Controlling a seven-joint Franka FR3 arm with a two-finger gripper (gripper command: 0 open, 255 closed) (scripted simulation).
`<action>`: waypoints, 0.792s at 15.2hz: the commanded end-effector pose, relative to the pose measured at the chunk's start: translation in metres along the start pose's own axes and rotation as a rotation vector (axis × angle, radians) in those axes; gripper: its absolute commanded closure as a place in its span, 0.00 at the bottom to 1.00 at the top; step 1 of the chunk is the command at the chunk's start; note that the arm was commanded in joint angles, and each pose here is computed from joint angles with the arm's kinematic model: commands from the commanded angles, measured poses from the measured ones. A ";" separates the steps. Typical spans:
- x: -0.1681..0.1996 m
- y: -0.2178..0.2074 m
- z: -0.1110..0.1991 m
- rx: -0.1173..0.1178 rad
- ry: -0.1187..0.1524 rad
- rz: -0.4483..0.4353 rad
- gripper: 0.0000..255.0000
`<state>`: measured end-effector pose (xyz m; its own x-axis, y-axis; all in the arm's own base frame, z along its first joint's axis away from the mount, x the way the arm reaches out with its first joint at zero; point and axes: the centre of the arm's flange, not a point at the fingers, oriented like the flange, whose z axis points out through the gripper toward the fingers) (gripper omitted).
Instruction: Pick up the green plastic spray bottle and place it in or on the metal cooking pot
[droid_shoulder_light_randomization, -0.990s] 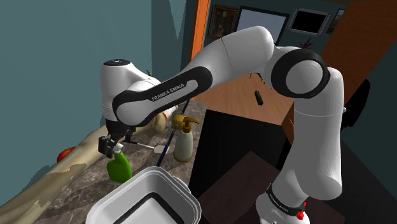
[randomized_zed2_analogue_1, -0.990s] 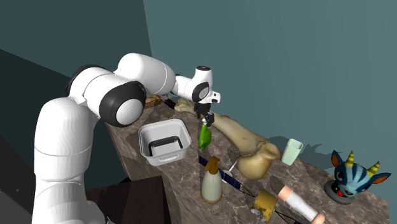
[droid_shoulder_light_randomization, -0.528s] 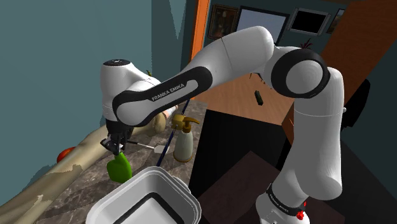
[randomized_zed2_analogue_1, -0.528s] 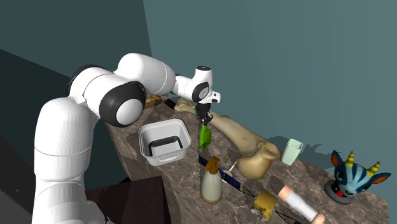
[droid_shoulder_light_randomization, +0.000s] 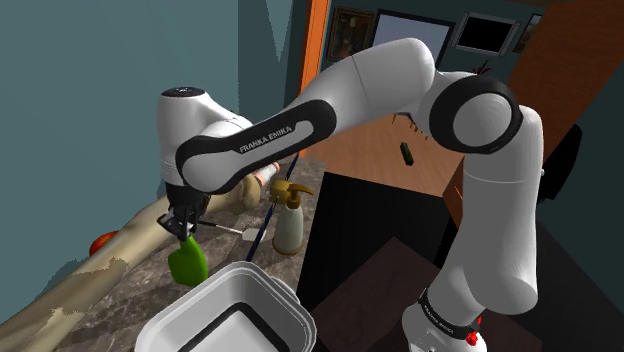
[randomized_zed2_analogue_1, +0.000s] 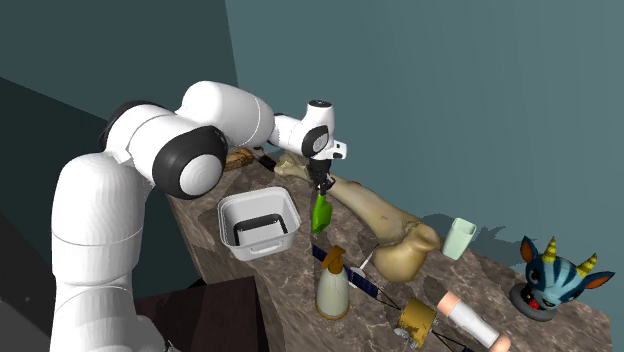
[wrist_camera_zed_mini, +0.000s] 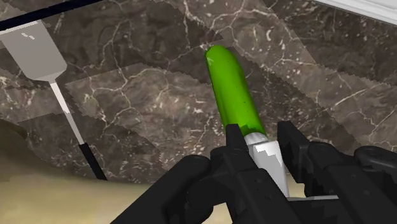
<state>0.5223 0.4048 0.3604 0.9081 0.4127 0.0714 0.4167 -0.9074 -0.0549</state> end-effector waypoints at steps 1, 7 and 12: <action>0.001 -0.001 -0.010 0.000 0.000 0.000 1.00; 0.003 -0.003 -0.042 0.000 0.000 0.000 1.00; 0.005 -0.004 -0.068 0.000 0.000 0.000 1.00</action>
<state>0.5227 0.4050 0.4224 0.9082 0.4125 0.0714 0.4165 -0.9075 -0.0548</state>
